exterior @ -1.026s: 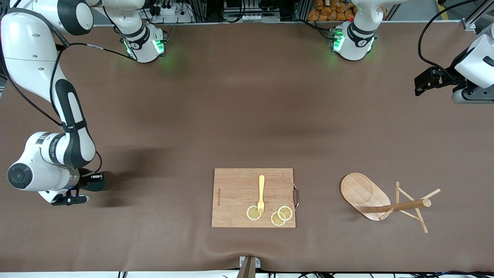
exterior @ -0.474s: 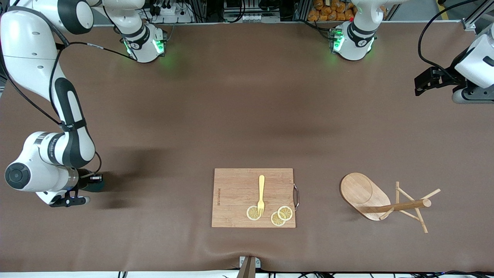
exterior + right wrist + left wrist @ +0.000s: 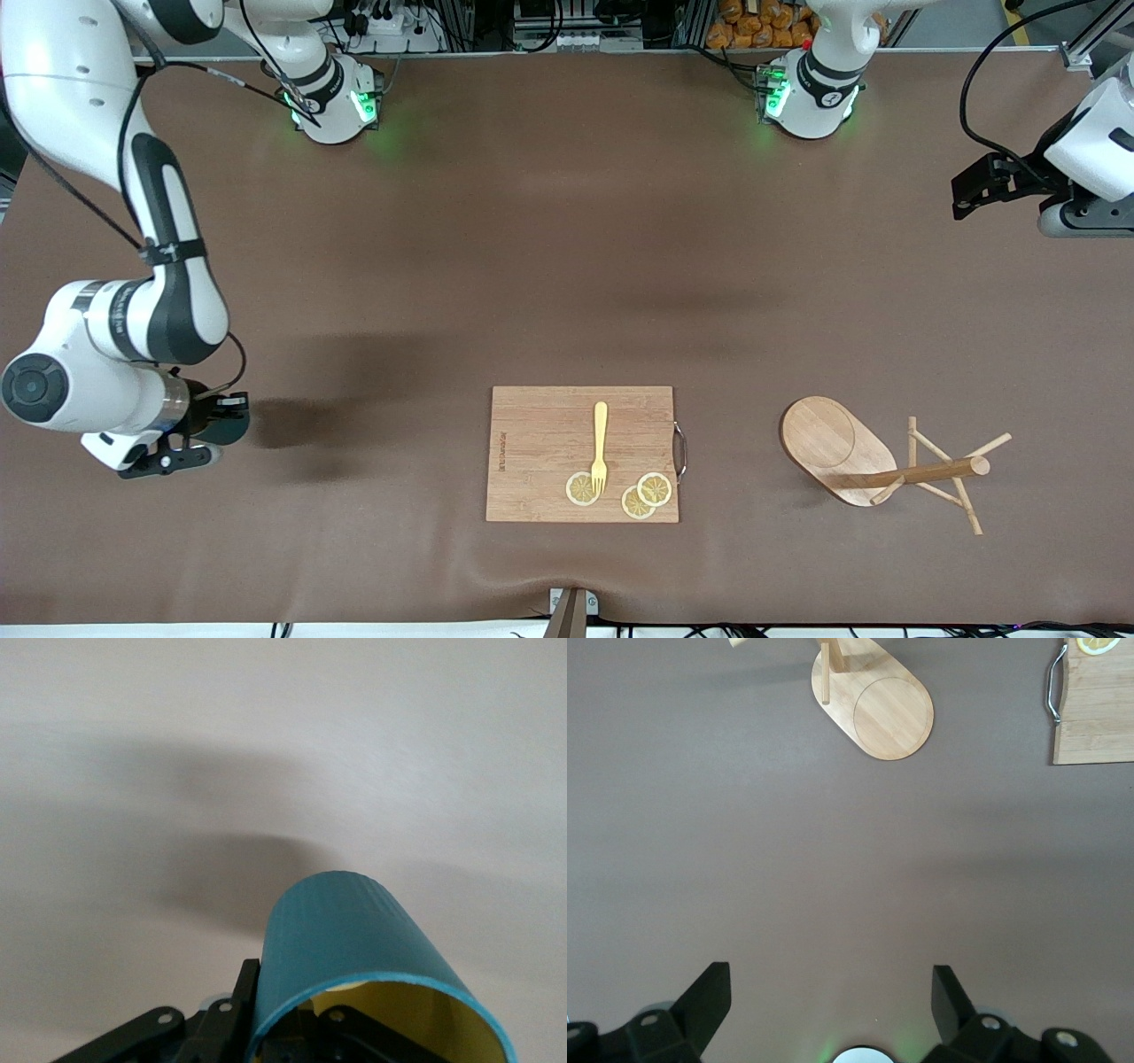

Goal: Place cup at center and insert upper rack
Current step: 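Lift the teal mug with the right gripper and carry it toward the table center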

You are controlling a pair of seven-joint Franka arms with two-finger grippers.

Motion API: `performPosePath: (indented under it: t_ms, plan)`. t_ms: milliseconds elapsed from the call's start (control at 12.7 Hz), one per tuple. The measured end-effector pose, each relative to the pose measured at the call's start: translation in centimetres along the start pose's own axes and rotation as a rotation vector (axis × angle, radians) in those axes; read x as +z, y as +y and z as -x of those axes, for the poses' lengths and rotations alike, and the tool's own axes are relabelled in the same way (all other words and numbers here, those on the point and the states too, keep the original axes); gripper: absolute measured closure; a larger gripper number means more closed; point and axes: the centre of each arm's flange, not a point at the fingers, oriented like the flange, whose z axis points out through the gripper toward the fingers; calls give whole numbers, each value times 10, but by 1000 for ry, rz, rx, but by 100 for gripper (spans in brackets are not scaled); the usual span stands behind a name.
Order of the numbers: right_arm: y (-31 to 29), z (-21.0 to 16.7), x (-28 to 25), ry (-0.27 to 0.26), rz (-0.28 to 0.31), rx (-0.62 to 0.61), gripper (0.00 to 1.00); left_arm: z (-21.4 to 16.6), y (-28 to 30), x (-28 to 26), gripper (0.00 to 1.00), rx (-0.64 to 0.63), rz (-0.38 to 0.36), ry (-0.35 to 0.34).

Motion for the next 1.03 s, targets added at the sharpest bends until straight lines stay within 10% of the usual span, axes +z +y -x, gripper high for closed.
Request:
performPosePath:
  t_ms: [1026]
  plan:
    - [-398, 33, -41, 50, 13, -525, 95, 0, -7, 1, 0, -13, 1, -7]
